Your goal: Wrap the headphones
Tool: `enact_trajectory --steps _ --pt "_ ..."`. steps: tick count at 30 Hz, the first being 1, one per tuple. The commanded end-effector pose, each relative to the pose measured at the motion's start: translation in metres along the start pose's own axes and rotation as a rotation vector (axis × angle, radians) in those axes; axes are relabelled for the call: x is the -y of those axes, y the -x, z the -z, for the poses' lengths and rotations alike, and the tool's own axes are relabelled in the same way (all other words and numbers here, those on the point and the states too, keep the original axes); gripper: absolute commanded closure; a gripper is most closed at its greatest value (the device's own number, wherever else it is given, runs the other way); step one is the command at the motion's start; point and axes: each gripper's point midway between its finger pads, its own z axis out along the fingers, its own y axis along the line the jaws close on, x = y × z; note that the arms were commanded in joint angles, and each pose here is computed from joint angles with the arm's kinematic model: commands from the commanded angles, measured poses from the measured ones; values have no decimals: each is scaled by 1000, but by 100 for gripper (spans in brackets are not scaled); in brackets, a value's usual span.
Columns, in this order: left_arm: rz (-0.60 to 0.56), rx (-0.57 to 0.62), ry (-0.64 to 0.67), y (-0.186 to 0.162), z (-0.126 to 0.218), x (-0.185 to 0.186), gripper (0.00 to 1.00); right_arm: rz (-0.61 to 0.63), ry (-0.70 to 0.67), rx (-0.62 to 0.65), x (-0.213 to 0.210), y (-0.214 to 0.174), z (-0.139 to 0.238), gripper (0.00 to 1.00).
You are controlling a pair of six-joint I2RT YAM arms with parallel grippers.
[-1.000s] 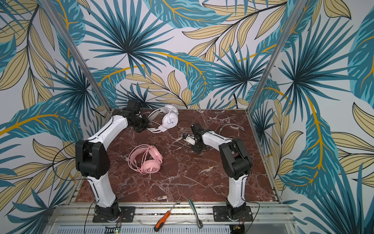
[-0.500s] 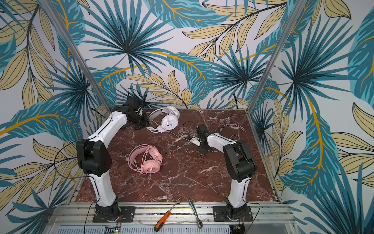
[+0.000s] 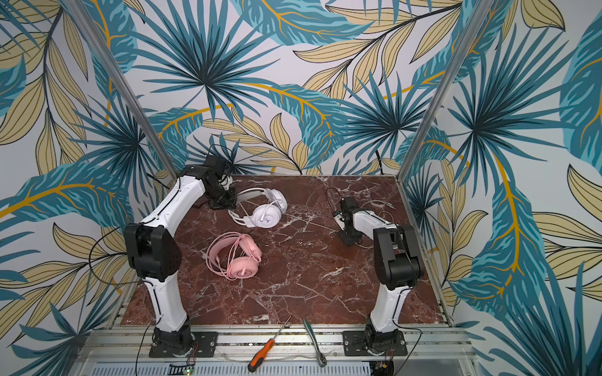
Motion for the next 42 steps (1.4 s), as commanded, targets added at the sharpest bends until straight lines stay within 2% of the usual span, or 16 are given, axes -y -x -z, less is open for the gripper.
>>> enact_trajectory --steps 1,5,8,13,15,18,25,32,37,42 --pt "-83 3 79 0 8 -11 100 -127 -14 -34 9 -10 7 100" --pt "-148 3 149 -1 8 -16 100 -252 -32 -47 24 -14 6 100" --pt "-203 -2 161 -2 7 -12 100 -251 43 -15 16 -5 10 100" --pt "-334 -12 131 -6 3 11 100 -271 183 209 1 33 41 80" --pt "-403 -18 116 -9 0 23 100 -254 239 288 -3 47 57 68" --pt "-479 -20 115 -12 -3 35 100 -212 286 354 -9 62 75 60" --pt "-569 -1 145 -10 0 47 100 -105 402 539 -31 95 115 52" --pt "-683 76 182 -4 22 70 100 -3 506 740 -64 129 155 46" --pt "-753 99 168 -12 33 87 100 15 570 916 -76 158 180 35" --pt "-798 103 149 -24 39 98 100 54 585 929 -92 178 174 32"
